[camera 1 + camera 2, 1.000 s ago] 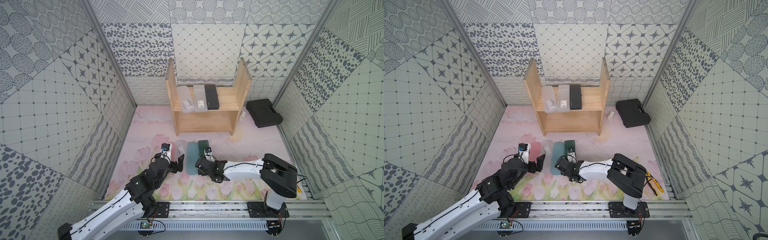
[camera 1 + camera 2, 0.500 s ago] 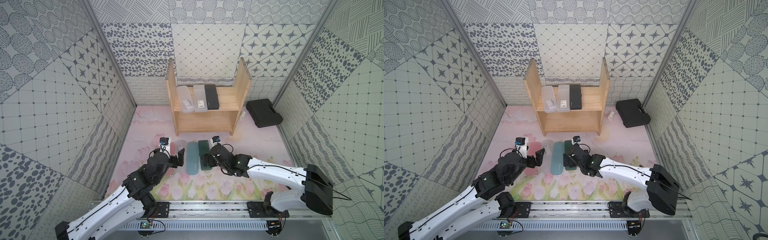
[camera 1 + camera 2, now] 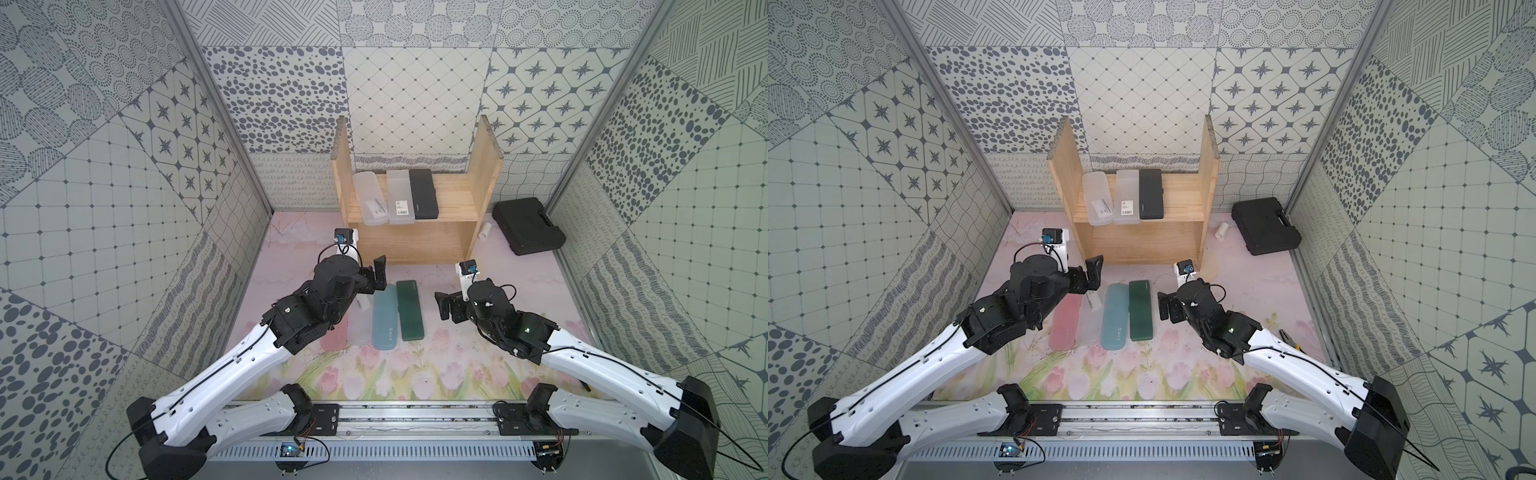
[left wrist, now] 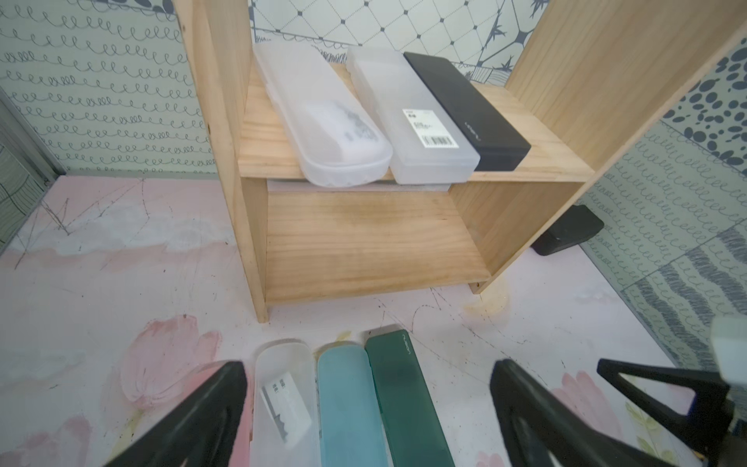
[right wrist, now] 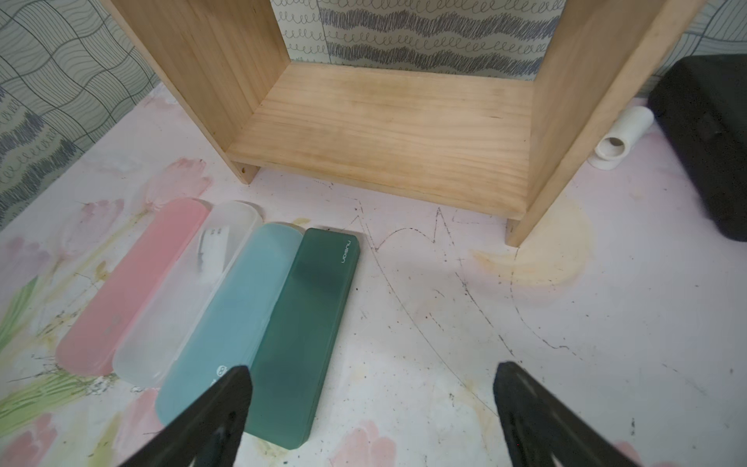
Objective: Remove the pencil cases from the shelf
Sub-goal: Pick up the pencil case from the shelf.
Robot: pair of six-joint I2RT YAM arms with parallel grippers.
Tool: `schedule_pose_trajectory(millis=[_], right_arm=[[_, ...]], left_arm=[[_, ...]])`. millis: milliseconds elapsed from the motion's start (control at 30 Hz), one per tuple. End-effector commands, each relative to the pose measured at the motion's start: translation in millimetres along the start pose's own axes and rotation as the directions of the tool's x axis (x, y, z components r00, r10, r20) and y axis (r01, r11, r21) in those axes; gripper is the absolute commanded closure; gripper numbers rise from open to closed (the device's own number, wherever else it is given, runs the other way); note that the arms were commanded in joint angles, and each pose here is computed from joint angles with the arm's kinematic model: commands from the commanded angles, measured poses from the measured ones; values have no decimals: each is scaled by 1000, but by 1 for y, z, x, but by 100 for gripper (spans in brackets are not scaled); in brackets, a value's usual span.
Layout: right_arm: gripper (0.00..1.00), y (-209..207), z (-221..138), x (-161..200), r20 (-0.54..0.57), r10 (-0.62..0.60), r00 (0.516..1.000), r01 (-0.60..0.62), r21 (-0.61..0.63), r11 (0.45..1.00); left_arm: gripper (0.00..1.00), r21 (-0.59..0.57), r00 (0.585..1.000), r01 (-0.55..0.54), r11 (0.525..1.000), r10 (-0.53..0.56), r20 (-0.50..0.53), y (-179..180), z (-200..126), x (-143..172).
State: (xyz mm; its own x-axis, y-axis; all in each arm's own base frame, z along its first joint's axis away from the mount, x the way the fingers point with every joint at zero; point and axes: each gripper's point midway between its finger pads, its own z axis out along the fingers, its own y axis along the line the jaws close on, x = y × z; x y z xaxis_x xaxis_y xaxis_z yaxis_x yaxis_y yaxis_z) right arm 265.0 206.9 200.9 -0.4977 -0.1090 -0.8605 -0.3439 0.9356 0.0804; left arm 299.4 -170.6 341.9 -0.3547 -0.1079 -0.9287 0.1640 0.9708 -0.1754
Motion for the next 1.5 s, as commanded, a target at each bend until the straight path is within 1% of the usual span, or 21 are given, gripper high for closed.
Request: schedule_pose_trajectory(millis=[0, 67, 200, 300, 400, 500, 533, 700, 833, 967, 1133, 1300, 1467], right_arm=[[2, -10, -1, -3, 74, -29, 997, 26, 37, 999], [2, -12, 0, 0, 91, -15, 996, 12, 32, 999], [2, -15, -1, 5, 95, 4, 995, -8, 33, 999], [2, -16, -2, 6, 97, 9, 995, -12, 26, 1000], [2, -18, -5, 4, 107, 15, 994, -18, 26, 1000], [2, -19, -10, -2, 129, 17, 991, -20, 25, 999], [2, -19, -12, -8, 140, 22, 990, -26, 22, 999], [2, 5, -30, -49, 155, 40, 987, -24, -104, 994], [2, 15, -33, -85, 152, 52, 987, -32, -130, 991], [2, 21, -26, -120, 166, 58, 984, -37, -125, 991], [2, 14, -4, -156, 194, 51, 980, -40, -57, 998], [2, 4, 19, -194, 224, 27, 974, -30, 10, 1000], [2, -1, 41, -218, 229, 23, 973, -31, 30, 999]], left_arm=[[1, -107, 995, -57, 993, 65, 74, -2, 15, -41], [1, -106, 994, -67, 992, 76, 81, -9, 23, -56], [1, -66, 998, -62, 996, 63, 18, -16, 42, -74], [1, -56, 997, -80, 995, 81, 10, -20, 53, -85], [1, -13, 998, -63, 998, 62, -34, -24, 65, -86], [1, 35, 996, -51, 998, 53, -72, -32, 71, -80], [1, 51, 995, -50, 997, 54, -78, -34, 71, -77], [1, 96, 993, -21, 995, 33, -117, -33, 66, -56], [1, 121, 991, -9, 993, 25, -128, -28, 55, -45], [1, 147, 993, 3, 989, 14, -116, -25, 41, -43], [1, 181, 996, 25, 983, -9, -85, -22, 27, -38], [1, 153, 997, 11, 988, 0, -71, -13, 21, -35], [1, 155, 999, 14, 988, -9, -35, -11, 16, -40]])
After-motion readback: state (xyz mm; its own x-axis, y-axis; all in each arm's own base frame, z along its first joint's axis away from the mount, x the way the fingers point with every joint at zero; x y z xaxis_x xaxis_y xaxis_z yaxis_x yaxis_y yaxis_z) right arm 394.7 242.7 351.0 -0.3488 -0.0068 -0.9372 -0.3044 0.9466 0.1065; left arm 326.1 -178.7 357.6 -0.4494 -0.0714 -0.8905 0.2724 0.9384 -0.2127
